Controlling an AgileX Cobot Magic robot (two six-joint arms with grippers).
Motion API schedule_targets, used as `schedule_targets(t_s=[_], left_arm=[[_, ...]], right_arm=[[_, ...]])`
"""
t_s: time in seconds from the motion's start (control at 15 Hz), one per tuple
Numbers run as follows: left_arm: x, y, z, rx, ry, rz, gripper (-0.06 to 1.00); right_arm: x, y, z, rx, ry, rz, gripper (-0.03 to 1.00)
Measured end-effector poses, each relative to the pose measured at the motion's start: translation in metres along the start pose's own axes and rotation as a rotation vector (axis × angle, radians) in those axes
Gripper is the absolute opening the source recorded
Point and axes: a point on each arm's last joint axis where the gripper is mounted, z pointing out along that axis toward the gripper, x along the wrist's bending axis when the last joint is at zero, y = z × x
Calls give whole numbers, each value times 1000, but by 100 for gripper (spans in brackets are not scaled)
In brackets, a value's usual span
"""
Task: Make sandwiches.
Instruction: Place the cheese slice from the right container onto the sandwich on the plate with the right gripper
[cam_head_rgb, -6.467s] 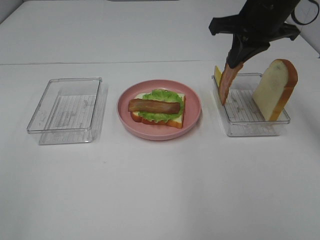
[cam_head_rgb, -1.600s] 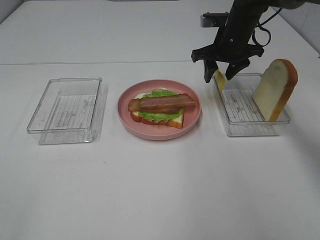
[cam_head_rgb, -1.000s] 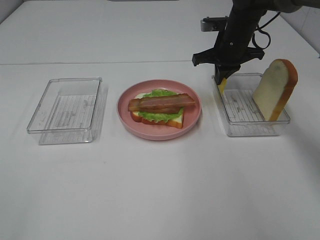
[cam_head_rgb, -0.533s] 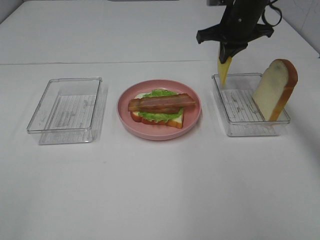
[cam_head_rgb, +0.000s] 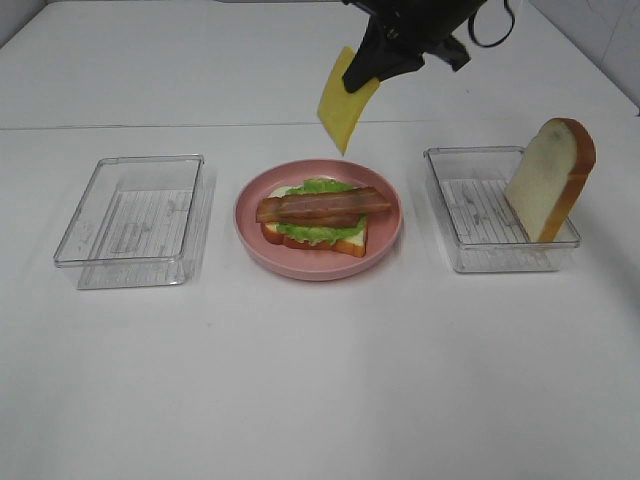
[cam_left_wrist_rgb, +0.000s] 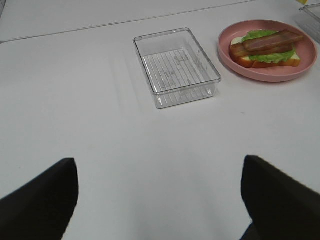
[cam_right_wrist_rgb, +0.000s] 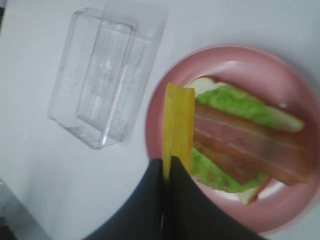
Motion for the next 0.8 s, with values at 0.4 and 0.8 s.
schedule_targets(t_s=[0.4,0.8], left_arm=[[0,0,0,0,0,0,83],[0,0,0,0,0,0,83]], right_arm=[[-14,-26,74,118,240,139,0],[-25,-29,102,83,152,153,0]])
